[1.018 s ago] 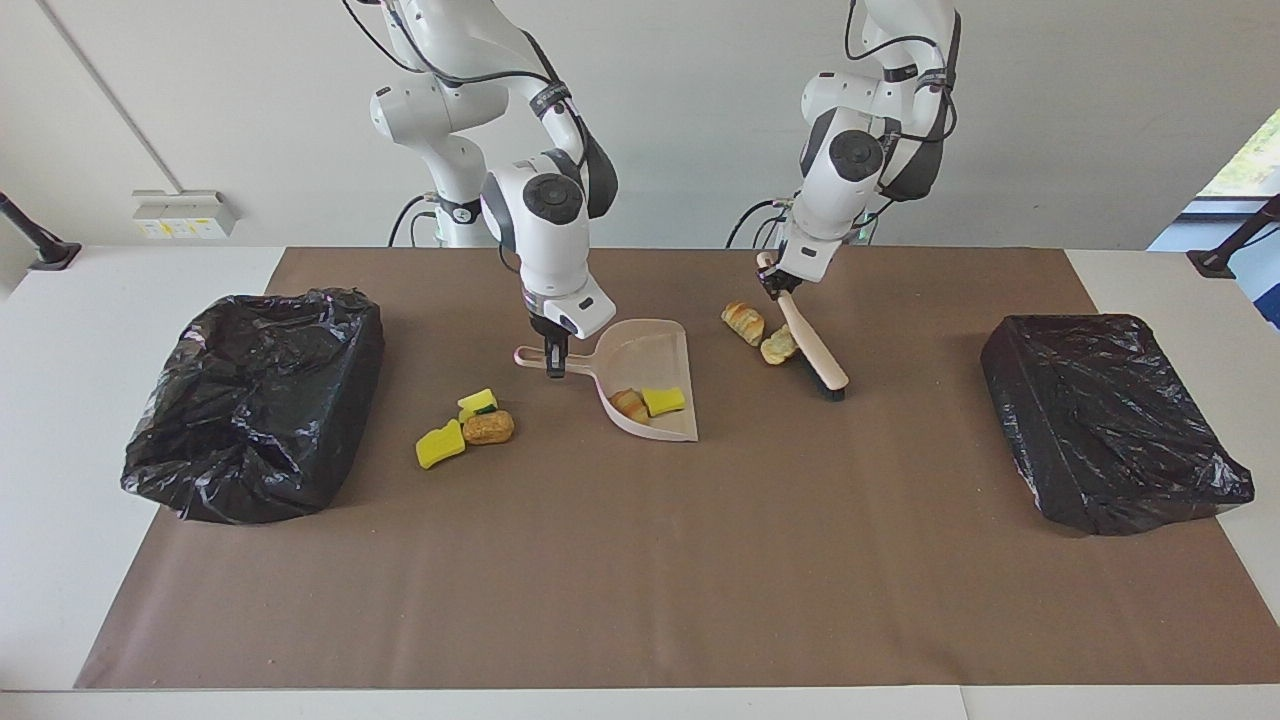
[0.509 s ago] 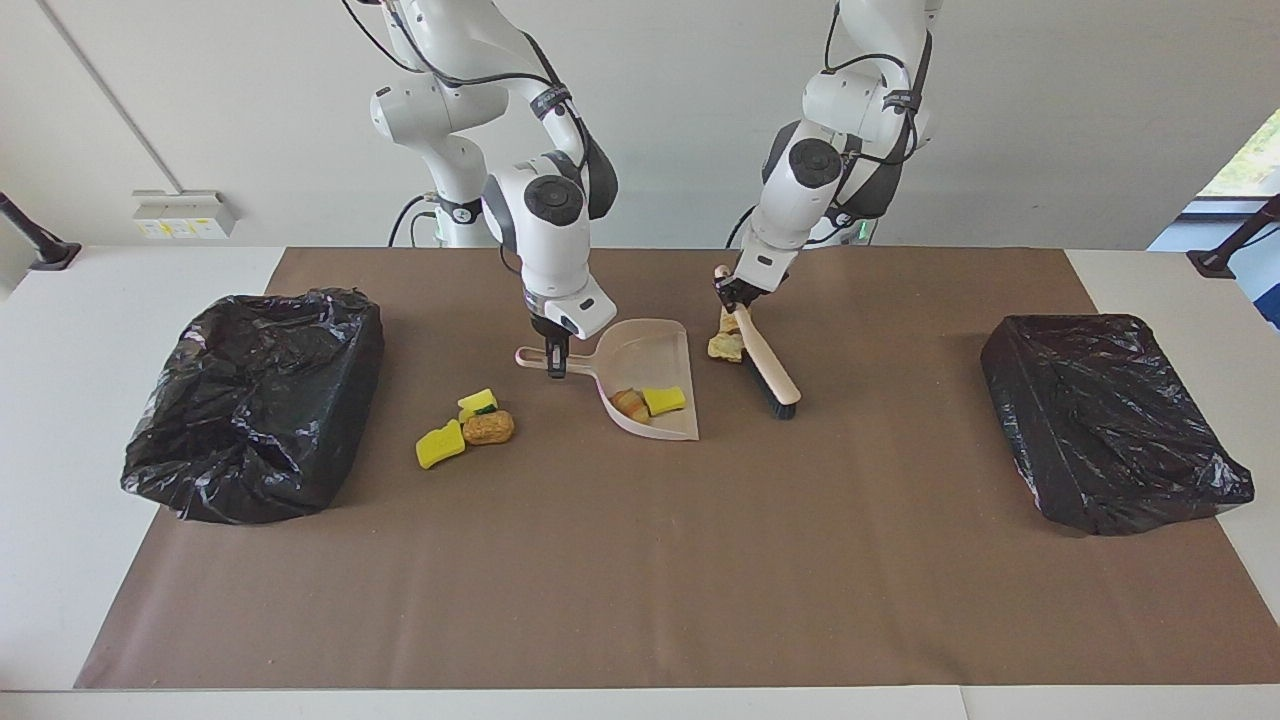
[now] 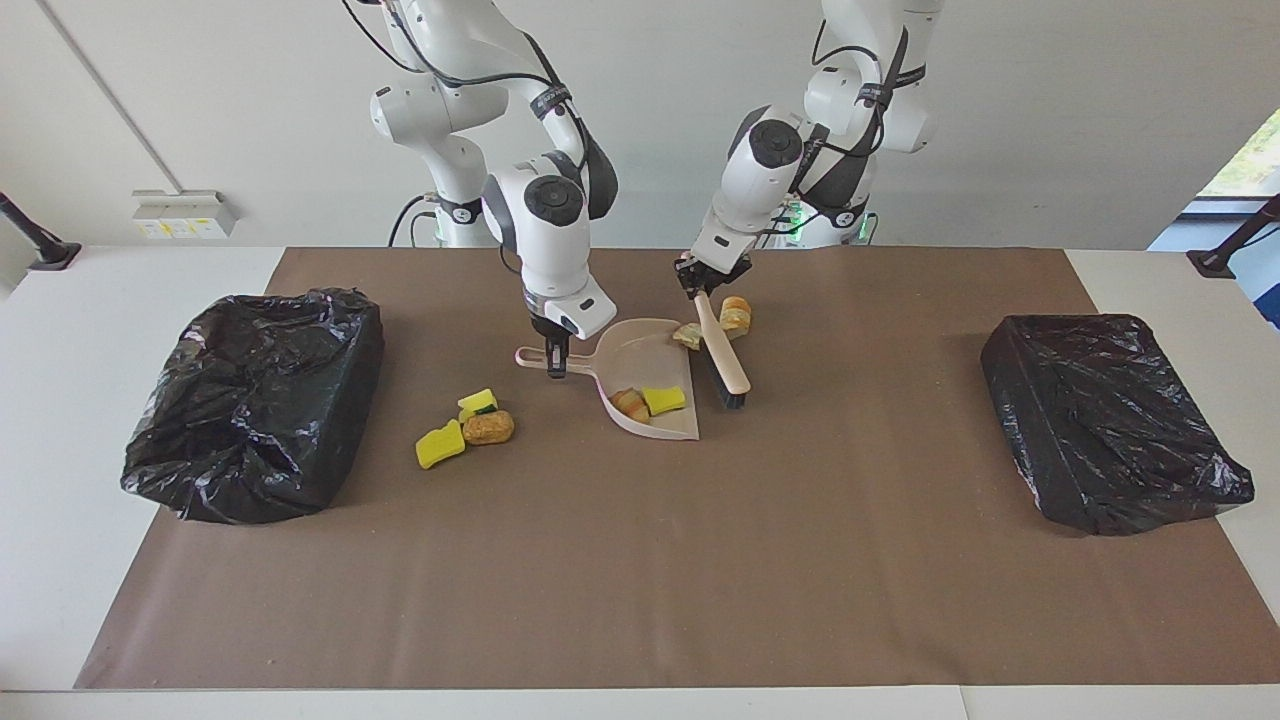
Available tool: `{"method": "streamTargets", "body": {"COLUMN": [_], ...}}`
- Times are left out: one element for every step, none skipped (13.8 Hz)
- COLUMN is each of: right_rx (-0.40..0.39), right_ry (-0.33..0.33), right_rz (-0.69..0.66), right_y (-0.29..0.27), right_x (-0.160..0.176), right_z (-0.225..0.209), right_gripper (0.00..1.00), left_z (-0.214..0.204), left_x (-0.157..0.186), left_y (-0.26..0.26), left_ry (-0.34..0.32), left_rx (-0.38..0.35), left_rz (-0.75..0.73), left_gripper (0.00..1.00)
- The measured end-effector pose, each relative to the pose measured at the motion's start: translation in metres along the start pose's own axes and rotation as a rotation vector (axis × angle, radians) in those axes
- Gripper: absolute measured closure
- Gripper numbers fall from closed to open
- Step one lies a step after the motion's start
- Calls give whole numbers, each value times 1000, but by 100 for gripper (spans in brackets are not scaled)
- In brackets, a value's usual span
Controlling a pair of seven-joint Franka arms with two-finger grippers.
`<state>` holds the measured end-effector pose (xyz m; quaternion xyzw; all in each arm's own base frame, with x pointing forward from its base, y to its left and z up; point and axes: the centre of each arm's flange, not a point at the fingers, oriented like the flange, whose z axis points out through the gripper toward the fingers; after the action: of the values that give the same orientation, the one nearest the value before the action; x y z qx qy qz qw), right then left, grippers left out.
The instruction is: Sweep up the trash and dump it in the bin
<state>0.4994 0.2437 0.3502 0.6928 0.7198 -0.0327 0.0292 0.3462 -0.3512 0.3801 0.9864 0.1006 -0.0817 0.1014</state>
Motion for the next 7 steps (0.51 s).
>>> {"method": "streamTargets", "body": {"right_rx": [0,0,0,0,1,1,1], "right_ry": [0,0,0,0,0,0,0], "right_rz": [0,0,0,0,0,0,0], "right_y": [0,0,0,0,0,0,0], "right_x": [0,0,0,0,0,0,0], "right_z": [0,0,0,0,0,0,0], "right_gripper": [68,68,68,68,68,68,68], "left_z": [-2,-3,-3,-5,-8,-12,-14], "left_x": [-2,-3,-4,-3,-2,0,1], "left_y": [7,12,16,20,24,28,32], "left_ry": [-1,0,1,4,8,11,11], "left_rx": [-8,-13,-18,-25,-32,-39,-42], "left_rz": [7,12,13,6,-5,-15,-23], "left_gripper": [74,74,74,74,74,74,74]}}
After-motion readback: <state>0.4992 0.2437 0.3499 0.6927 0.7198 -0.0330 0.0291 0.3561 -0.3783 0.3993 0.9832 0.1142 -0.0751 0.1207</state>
